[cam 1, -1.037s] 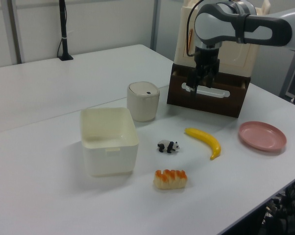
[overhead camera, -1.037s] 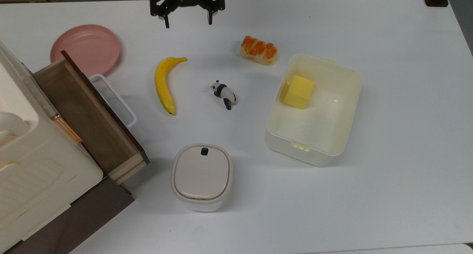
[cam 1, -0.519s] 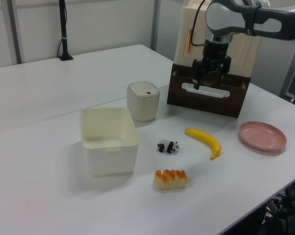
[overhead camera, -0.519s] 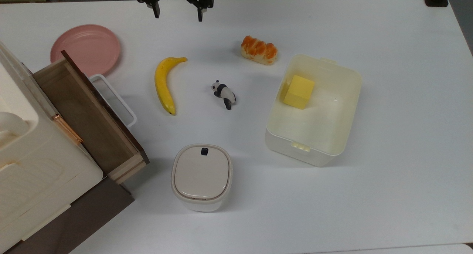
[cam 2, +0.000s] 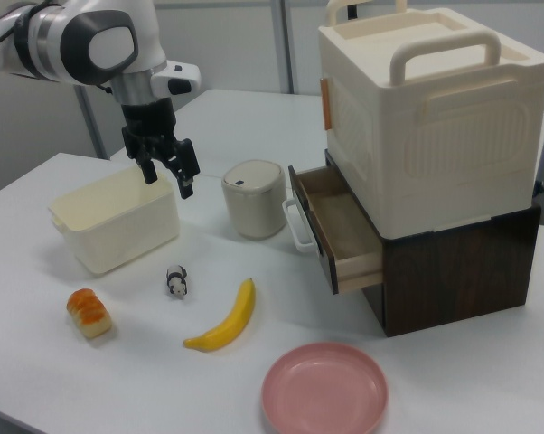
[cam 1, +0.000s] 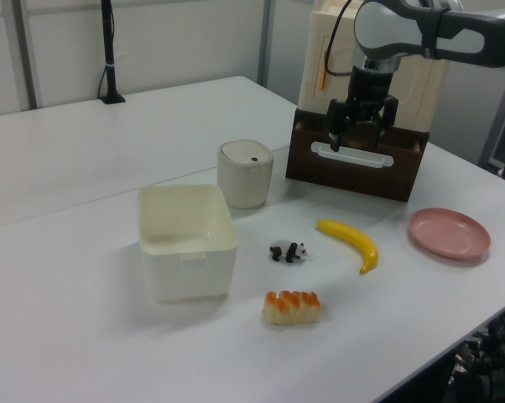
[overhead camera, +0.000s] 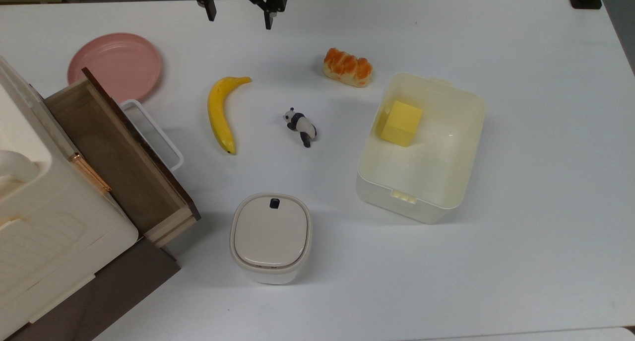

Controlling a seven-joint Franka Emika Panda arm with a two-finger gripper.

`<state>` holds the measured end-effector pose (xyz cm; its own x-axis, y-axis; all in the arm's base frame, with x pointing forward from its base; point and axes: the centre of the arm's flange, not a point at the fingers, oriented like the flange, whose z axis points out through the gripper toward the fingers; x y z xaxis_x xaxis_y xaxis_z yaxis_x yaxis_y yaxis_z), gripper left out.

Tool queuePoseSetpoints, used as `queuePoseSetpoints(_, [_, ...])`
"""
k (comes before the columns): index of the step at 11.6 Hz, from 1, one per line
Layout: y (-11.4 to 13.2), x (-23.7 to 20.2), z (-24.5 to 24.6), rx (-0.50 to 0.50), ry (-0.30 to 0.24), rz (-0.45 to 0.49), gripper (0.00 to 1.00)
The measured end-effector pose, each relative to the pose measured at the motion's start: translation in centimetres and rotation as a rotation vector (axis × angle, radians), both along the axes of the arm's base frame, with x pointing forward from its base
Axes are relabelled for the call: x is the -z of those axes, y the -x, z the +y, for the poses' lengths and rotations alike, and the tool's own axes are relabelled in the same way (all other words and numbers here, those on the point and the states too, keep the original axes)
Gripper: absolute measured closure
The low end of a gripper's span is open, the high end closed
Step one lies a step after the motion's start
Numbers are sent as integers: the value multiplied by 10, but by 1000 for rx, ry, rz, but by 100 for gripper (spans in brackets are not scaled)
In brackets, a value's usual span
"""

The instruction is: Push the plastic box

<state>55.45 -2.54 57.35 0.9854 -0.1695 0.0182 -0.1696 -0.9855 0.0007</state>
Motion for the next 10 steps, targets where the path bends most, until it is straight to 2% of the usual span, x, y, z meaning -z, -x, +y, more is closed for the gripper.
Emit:
queuePoseSetpoints(5, [-1,1,10,-13,-2,1,0])
queuePoseSetpoints(8, [-5,-5,17,-1,-66,-46,0])
queuePoseSetpoints(10, [-7,-14,17,0,-70,-68,0])
